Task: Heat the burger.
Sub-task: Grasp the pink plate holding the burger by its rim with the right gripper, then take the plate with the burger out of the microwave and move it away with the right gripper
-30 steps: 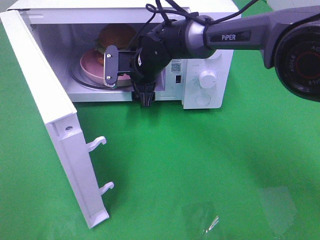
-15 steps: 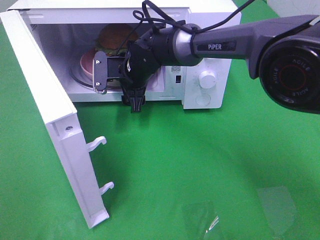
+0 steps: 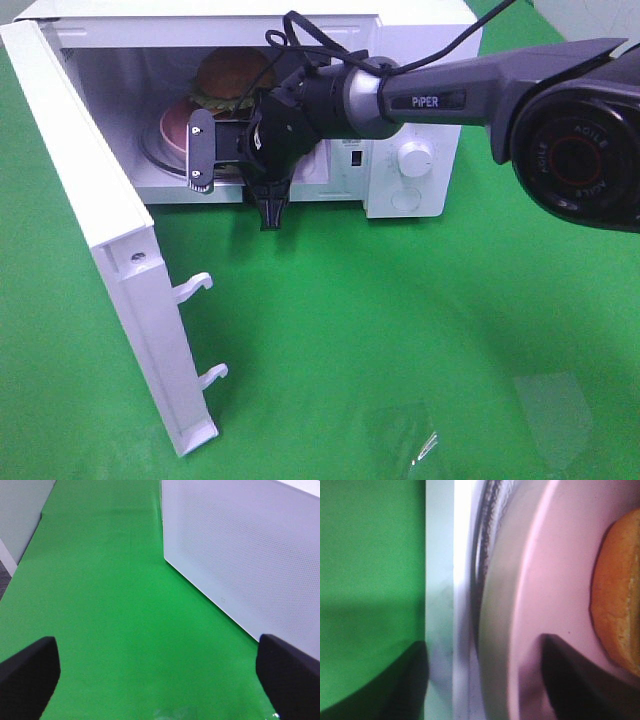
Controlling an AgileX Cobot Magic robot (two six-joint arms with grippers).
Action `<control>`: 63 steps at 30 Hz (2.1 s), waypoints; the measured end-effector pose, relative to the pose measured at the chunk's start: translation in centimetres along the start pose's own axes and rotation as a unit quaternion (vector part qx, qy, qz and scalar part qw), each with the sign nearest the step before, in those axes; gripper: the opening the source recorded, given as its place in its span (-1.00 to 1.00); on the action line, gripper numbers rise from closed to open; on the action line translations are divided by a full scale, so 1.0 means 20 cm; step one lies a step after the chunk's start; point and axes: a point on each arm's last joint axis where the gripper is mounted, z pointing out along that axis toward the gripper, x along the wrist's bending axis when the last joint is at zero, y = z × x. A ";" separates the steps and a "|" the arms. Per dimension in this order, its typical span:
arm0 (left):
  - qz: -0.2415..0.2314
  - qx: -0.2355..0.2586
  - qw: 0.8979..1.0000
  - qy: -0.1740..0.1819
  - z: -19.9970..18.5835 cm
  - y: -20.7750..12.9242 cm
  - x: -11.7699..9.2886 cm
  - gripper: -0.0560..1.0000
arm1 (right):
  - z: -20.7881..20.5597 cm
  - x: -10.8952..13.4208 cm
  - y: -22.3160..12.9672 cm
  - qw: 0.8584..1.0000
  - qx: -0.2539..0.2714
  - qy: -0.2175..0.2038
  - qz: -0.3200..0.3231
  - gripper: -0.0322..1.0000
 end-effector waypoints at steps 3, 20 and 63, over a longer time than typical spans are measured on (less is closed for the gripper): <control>0.000 0.000 1.000 0.000 0.00 0.00 0.00 0.98 | -0.01 -0.01 0.02 1.000 -0.001 0.003 0.005 -0.01; 0.000 0.000 1.000 0.000 0.00 0.00 0.00 0.98 | -0.15 -0.08 0.06 0.997 -0.013 0.028 0.075 -0.76; 0.000 0.000 1.000 0.000 0.00 0.00 0.00 0.98 | -0.48 0.11 -0.09 0.985 -0.043 0.018 -0.167 -0.76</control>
